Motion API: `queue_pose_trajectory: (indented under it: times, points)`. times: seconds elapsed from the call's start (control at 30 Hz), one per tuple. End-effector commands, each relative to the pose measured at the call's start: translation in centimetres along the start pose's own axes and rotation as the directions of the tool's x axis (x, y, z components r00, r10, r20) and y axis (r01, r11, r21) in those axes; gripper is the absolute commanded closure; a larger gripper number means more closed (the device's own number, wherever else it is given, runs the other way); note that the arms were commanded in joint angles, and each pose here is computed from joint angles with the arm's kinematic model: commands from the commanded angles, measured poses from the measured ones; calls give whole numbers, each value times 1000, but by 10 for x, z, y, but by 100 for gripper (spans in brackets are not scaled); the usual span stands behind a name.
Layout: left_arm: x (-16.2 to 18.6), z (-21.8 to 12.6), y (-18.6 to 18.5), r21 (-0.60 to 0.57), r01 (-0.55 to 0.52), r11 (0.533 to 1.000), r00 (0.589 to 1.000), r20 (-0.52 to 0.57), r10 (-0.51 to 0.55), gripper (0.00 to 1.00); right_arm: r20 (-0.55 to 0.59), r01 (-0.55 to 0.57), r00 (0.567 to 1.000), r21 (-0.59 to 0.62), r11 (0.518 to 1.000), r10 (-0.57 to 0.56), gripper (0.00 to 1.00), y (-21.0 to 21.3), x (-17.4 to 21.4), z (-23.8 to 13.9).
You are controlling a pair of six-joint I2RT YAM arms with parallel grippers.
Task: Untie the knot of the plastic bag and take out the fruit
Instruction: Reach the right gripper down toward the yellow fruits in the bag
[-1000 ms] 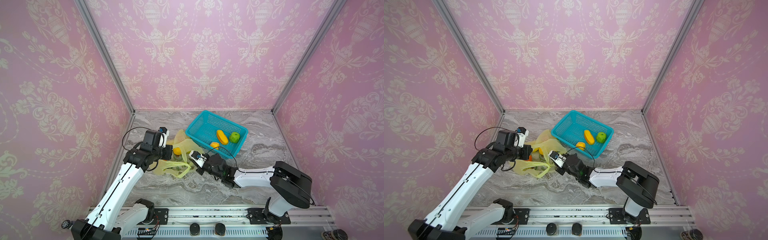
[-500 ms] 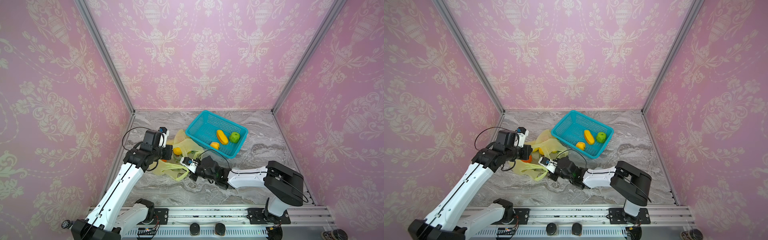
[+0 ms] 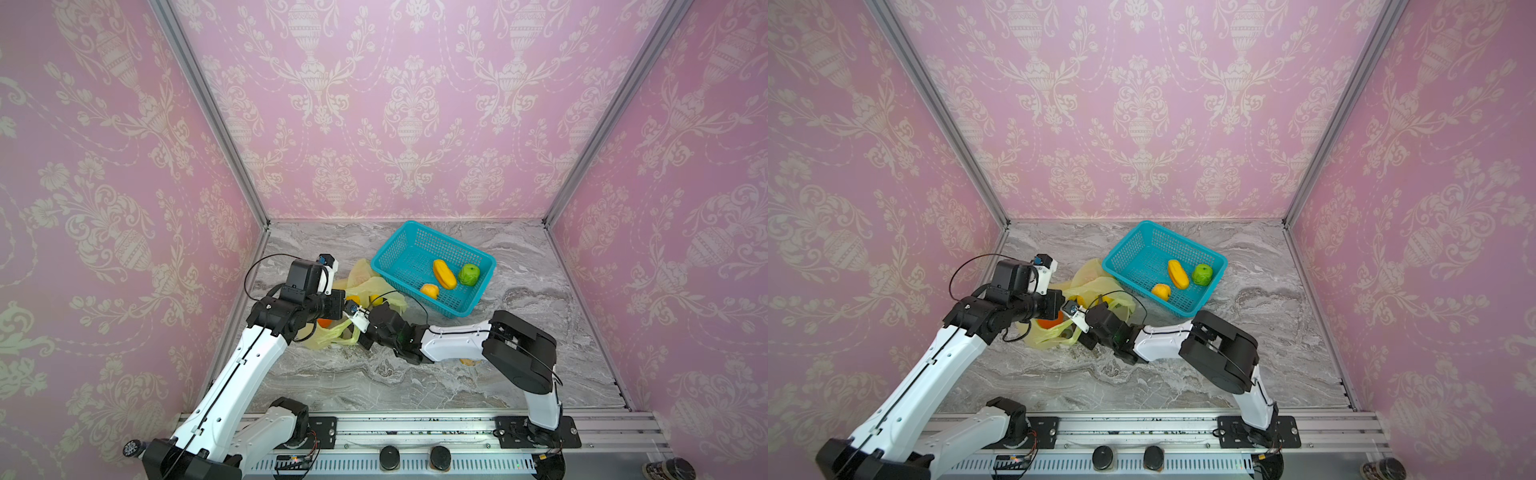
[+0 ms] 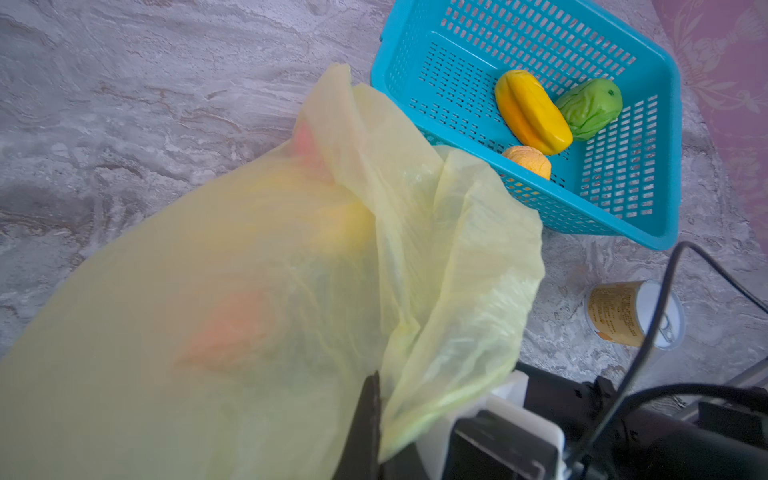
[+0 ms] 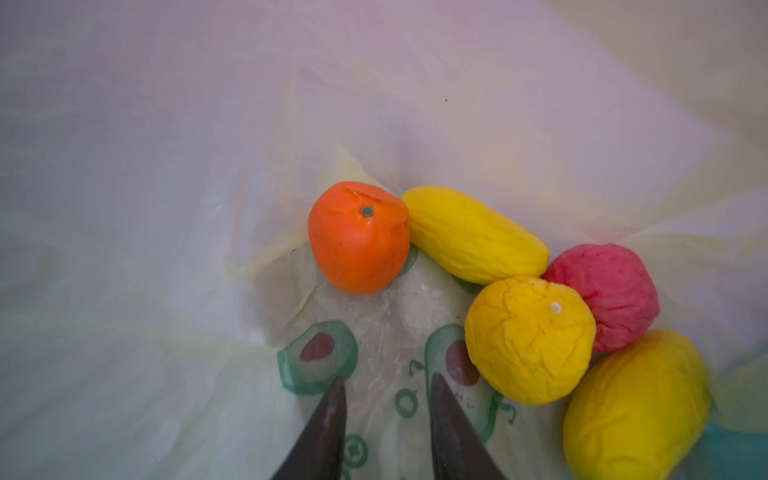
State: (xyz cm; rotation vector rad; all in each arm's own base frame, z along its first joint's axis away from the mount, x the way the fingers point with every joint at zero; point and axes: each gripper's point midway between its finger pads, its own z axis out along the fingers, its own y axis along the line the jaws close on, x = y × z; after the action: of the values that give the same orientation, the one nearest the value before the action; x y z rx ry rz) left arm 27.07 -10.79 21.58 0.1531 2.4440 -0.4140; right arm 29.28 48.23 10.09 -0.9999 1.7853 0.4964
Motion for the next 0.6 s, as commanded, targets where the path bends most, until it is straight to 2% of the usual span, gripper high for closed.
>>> queue_pose_trajectory:
  times: [0.0,0.1,0.2,0.3,0.4,0.57]
  points:
    - [6,-1,-11,59,-19,998,1000,-14,20,100,-34,-58,997,157,986,64,49,-24,1,12]
    - [6,-2,-14,76,-25,997,1000,-13,26,100,-58,-87,993,277,957,107,30,-44,12,21]
    - [5,-4,-19,99,-33,995,999,-7,34,100,-76,-109,986,370,923,147,20,-63,20,26]
    - [6,-4,-25,125,-40,991,999,-7,41,100,-84,-158,975,386,909,206,17,-76,30,34]
    - [6,-4,-27,131,-44,990,999,-6,45,100,-83,-210,964,346,914,253,16,-77,39,45]
    - [7,-4,-30,142,-48,989,999,-6,50,100,-87,-239,957,307,921,277,14,-70,48,62]
